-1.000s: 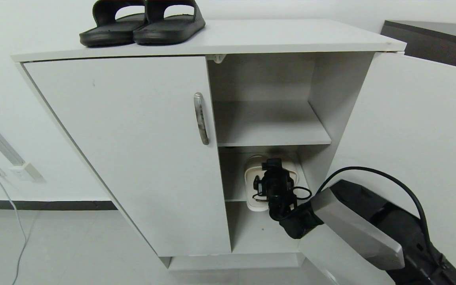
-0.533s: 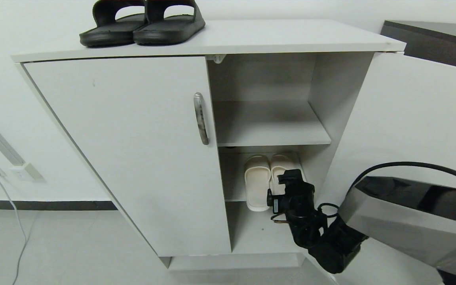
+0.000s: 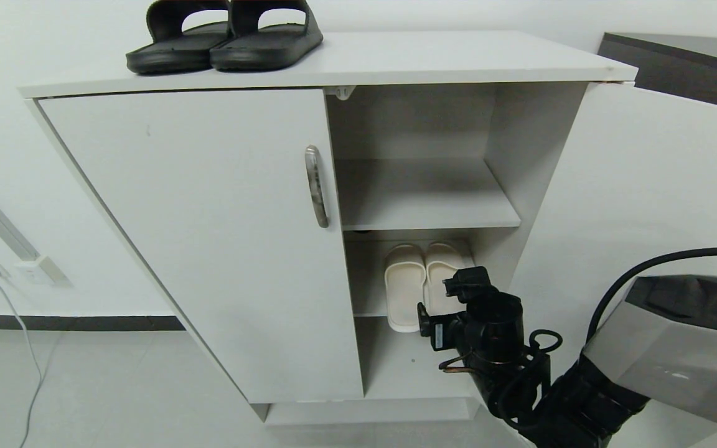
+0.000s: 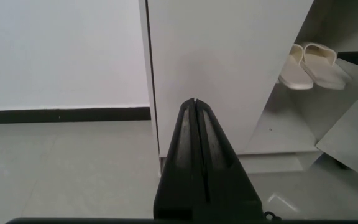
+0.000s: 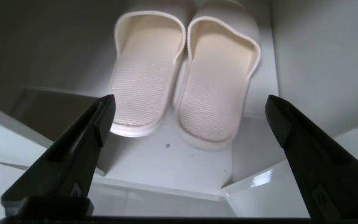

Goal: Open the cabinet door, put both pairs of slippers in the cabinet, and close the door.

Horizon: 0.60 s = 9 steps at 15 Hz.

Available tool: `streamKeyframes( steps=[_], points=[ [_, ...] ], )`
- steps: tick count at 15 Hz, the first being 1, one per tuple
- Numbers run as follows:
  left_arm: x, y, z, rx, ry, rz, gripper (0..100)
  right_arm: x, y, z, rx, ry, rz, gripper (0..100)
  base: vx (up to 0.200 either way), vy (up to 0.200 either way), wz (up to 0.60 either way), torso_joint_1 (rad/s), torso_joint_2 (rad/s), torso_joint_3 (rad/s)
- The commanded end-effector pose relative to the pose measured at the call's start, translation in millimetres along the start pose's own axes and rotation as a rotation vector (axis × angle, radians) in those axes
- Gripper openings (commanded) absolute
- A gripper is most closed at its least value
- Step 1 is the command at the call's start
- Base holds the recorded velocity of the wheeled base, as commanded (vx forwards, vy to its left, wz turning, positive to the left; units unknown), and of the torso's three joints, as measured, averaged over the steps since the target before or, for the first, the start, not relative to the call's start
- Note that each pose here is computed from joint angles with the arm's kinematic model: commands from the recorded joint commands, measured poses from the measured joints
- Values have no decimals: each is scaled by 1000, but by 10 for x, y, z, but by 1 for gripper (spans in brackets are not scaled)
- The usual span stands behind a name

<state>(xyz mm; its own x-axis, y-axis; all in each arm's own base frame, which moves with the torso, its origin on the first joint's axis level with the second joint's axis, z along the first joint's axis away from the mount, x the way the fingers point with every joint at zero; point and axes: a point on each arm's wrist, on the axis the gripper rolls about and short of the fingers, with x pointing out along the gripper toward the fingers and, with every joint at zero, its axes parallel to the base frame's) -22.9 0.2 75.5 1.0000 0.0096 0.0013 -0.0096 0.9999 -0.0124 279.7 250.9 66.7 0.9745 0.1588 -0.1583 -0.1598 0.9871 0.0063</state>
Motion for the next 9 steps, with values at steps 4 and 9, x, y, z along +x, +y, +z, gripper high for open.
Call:
streamKeyframes(
  steps=[4,9],
  points=[
    [1,0,0,0,1,0,0,-30,19,17,2,-3,10,100,-150,0,0,3,-1,-2],
    [1,0,0,0,1,0,0,-30,17,0,-1,2,9,100,-120,0,0,0,3,1]
  ],
)
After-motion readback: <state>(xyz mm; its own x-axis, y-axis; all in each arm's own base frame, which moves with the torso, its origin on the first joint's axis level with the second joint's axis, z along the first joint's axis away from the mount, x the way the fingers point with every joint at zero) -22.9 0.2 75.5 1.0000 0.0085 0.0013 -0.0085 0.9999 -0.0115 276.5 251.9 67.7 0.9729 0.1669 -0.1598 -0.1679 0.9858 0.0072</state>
